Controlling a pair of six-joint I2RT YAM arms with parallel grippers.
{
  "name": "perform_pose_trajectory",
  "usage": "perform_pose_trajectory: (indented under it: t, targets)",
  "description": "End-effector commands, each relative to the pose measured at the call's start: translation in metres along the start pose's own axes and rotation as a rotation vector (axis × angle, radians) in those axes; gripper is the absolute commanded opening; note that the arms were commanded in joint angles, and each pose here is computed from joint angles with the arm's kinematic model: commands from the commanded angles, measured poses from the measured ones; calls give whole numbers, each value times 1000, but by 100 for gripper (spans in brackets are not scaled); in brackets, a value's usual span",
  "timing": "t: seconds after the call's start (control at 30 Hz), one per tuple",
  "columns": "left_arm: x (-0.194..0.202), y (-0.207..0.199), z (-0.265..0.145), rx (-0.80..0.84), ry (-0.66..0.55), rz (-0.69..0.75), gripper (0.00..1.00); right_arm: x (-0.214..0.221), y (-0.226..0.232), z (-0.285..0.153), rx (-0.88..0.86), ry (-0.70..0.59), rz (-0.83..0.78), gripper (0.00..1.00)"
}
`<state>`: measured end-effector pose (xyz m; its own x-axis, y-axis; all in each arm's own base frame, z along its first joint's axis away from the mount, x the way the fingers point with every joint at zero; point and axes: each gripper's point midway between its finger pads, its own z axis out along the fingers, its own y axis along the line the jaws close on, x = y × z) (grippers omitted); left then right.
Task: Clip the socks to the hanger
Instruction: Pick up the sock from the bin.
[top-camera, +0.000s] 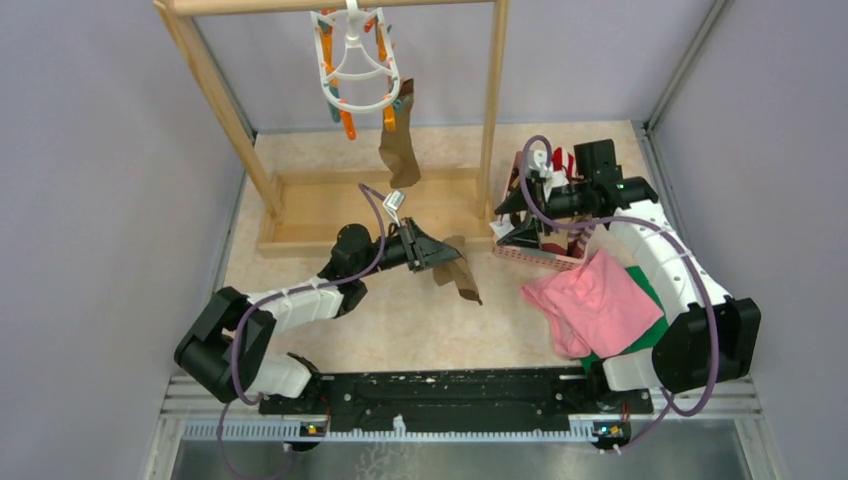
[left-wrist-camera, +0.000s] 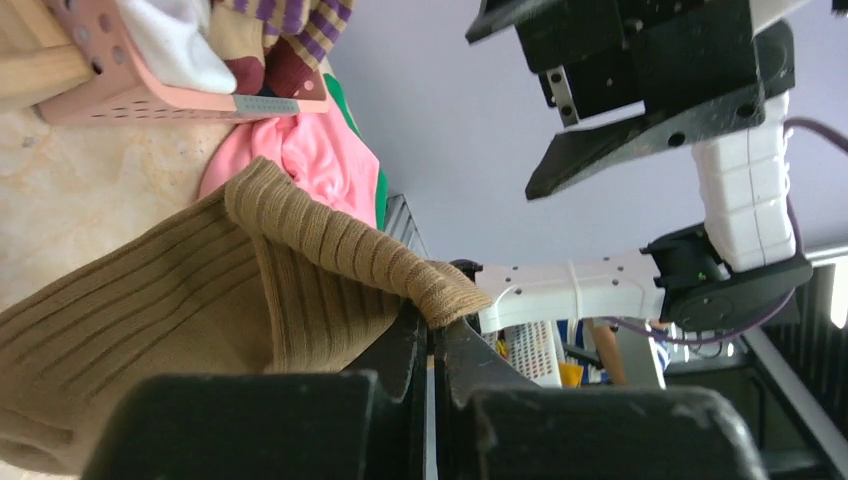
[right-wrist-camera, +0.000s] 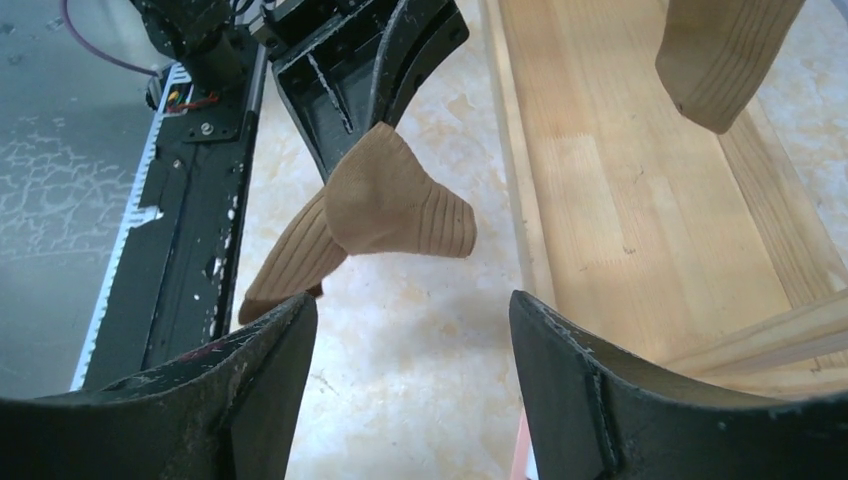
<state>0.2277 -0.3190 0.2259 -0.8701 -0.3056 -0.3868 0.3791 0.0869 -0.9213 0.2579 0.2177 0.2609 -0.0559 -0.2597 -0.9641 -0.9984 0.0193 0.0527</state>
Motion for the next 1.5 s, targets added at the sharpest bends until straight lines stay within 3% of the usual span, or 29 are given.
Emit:
perform_pose_trajectory:
  t: [0.0,0.2,0.47,0.87,0.93,1.03,1.1,1.2,1.3,1.47]
  targets:
    - [-17,-14,-6,38,-135,-77,0,0,7,15,-30,-12,-41,70]
    - [-35,3,-12,-50,-277,-142,0,10,12,57,-58,38,64,68]
    - [-57,31,-29,-195,-467,-267,0,24,15,83,-63,76,155,62]
    - [-66,30,-40,-220,-547,-275,0,43,22,111,-62,142,181,46]
    - [-67,29,-41,-217,-549,-273,0,46,21,115,-52,150,185,40]
    - [-67,28,-42,-216,-553,-269,0,48,18,117,-35,153,196,20]
    - [-67,29,-43,-218,-558,-269,0,48,16,117,-25,155,201,15]
    - [-67,29,-45,-218,-565,-269,0,51,11,118,7,164,208,16]
    - [-66,29,-46,-218,-566,-266,0,53,9,119,13,163,222,37]
    - [-67,29,-45,-218,-567,-266,0,55,9,122,11,147,262,40]
